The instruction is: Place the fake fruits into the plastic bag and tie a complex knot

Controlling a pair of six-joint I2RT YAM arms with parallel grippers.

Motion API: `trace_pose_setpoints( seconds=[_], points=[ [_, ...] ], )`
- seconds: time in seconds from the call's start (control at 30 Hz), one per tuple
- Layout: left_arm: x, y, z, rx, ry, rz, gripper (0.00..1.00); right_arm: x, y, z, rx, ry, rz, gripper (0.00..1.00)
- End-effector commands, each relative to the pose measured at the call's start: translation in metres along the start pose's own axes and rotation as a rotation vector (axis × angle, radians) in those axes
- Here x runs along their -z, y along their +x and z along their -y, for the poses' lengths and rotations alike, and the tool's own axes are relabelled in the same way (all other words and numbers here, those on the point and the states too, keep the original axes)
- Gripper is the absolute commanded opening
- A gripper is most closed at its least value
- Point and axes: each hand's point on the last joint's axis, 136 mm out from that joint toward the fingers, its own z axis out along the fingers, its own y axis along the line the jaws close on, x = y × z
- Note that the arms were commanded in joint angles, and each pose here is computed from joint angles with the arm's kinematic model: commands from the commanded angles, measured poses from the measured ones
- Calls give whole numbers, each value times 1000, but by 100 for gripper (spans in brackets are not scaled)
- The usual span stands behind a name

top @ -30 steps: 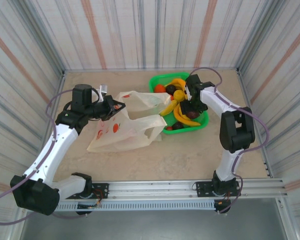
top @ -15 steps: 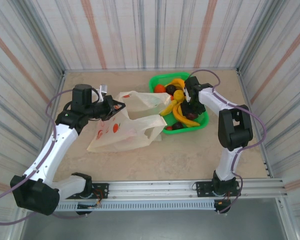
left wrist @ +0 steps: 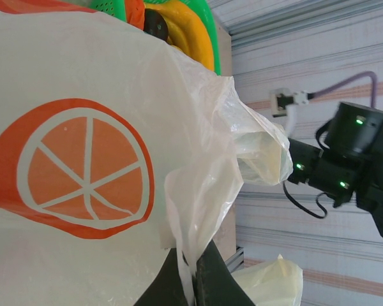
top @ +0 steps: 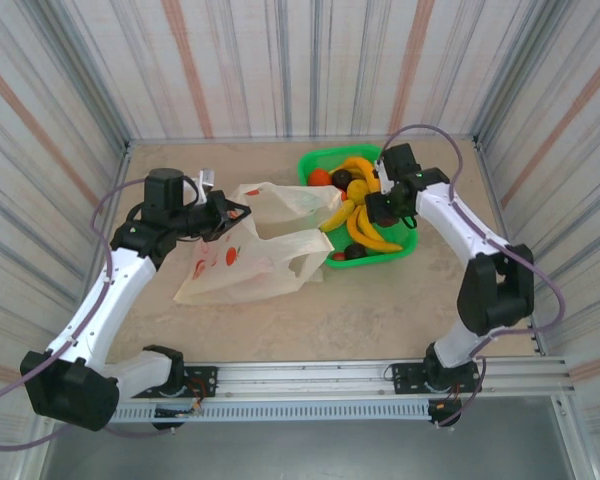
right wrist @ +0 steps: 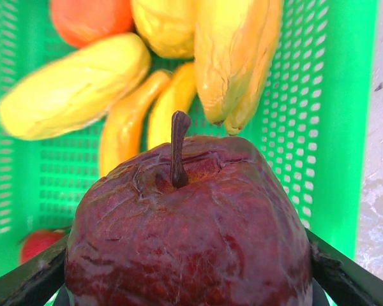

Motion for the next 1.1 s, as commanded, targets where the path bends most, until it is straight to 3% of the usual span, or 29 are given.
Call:
trace_pose_setpoints(
  seconds=[0.0,0.2,0.37,0.67,1.07],
  points=[
    [6,0,8,-28,29,6,0,35,-4,-24,-25,-136,87,66],
    [7,0,8,-31,32,10,0,93,-5,-80,-26,-434,202,65],
    [7,0,8,-28,33,12,0,116,9,-119,-1,-581,203,65],
    [7,1,8,-29,33,11,0,119,34,-192,86,-755,172,66],
    [9,2,9,-29,42,12,0,102,-17,-265,187,-835,327,66]
  ],
)
